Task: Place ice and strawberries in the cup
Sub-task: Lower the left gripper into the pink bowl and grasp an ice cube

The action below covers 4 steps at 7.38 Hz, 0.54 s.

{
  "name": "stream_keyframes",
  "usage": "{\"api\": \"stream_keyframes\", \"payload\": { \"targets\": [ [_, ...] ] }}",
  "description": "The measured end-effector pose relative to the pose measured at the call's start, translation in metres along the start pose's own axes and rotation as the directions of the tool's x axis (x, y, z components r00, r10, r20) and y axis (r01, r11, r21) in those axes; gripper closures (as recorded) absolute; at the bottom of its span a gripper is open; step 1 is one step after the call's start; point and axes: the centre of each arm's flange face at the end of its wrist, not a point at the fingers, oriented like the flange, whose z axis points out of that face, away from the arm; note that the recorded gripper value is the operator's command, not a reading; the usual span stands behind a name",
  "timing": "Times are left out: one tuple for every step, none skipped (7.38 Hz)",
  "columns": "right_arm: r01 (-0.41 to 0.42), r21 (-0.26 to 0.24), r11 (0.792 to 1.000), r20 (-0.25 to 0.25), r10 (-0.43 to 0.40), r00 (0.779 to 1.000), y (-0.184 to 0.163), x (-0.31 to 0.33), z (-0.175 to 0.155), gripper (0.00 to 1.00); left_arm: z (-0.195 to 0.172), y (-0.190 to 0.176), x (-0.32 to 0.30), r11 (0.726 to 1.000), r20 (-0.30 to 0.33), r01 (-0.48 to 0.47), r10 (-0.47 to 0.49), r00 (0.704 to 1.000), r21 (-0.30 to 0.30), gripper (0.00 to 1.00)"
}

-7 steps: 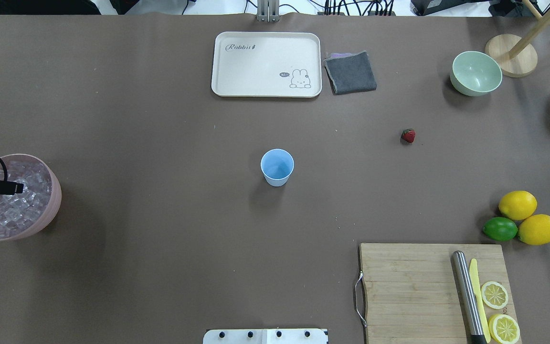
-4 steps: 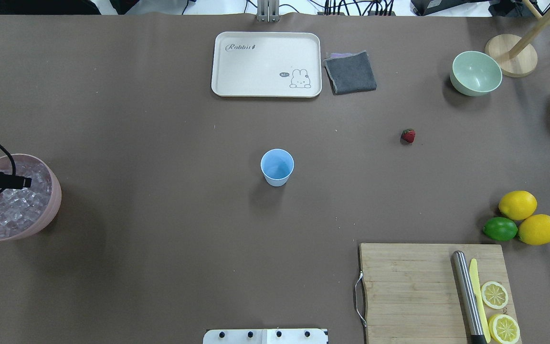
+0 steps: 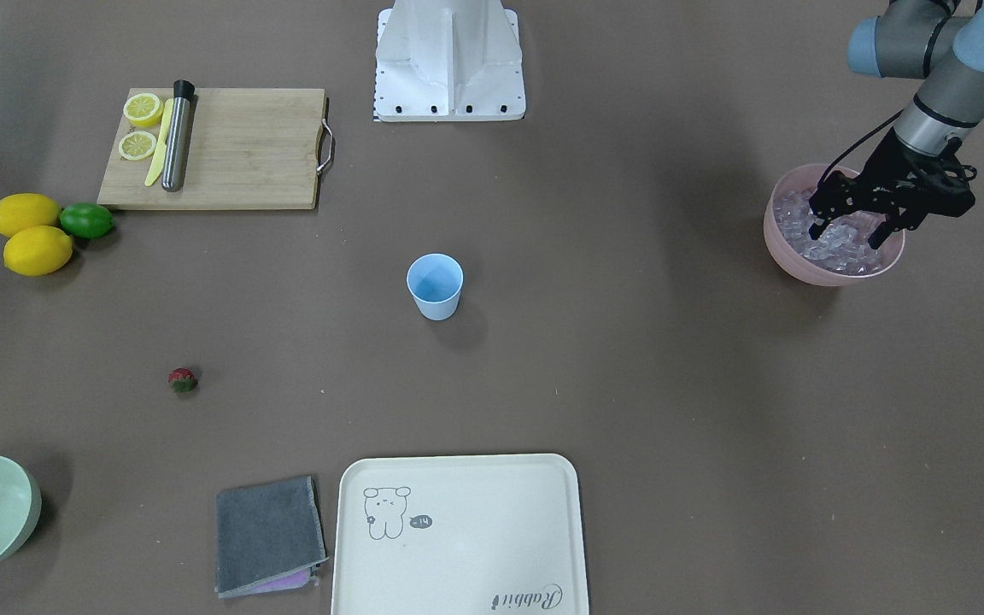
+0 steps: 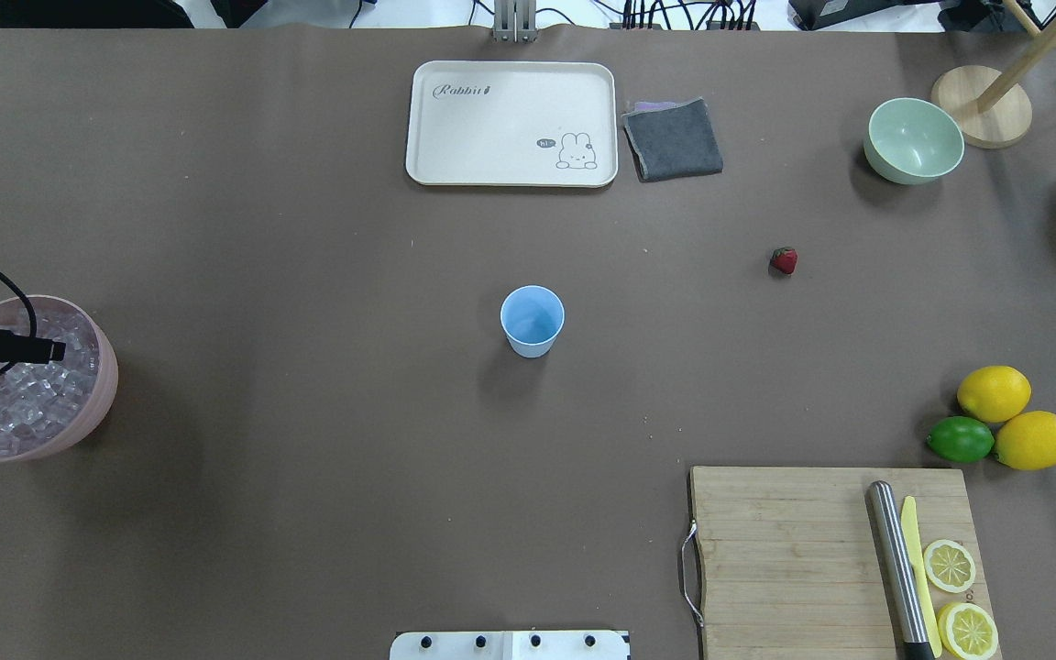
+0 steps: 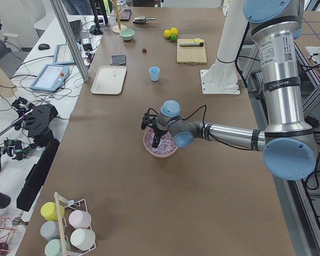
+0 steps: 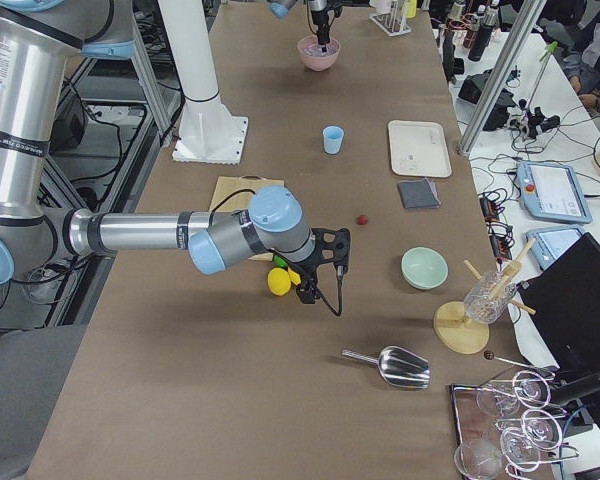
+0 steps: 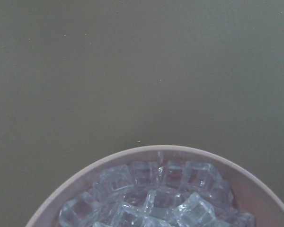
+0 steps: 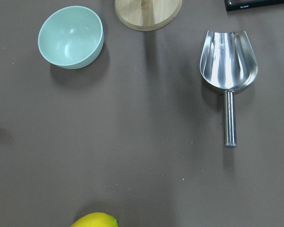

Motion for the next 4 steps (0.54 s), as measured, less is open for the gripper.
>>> {"api": "stream_keyframes", "payload": {
  "targets": [
    [0.000, 0.000, 1.000, -0.001, 0.000, 1.000, 0.0000, 0.0001, 0.0001, 0.00, 0.0022, 0.0034, 0.0023, 1.000, -0.005, -0.008, 0.008, 1.000, -0.006, 0.07],
    [0.000, 0.000, 1.000, -0.003, 0.000, 1.000, -0.0001, 0.0003, 0.0005, 0.00, 0.0045, 0.0069, 0.0048, 1.000, -0.009, -0.016, 0.016, 1.000, -0.013, 0.14],
    [0.000, 0.001, 1.000, -0.005, 0.000, 1.000, -0.0001, 0.0005, 0.0008, 0.00, 0.0055, 0.0096, 0.0058, 1.000, -0.013, -0.021, 0.021, 1.000, -0.017, 0.31],
    [0.000, 0.001, 1.000, -0.006, 0.000, 1.000, -0.0001, 0.0007, 0.0009, 0.00, 0.0058, 0.0113, 0.0055, 1.000, -0.015, -0.025, 0.025, 1.000, -0.017, 0.46]
  ]
}}
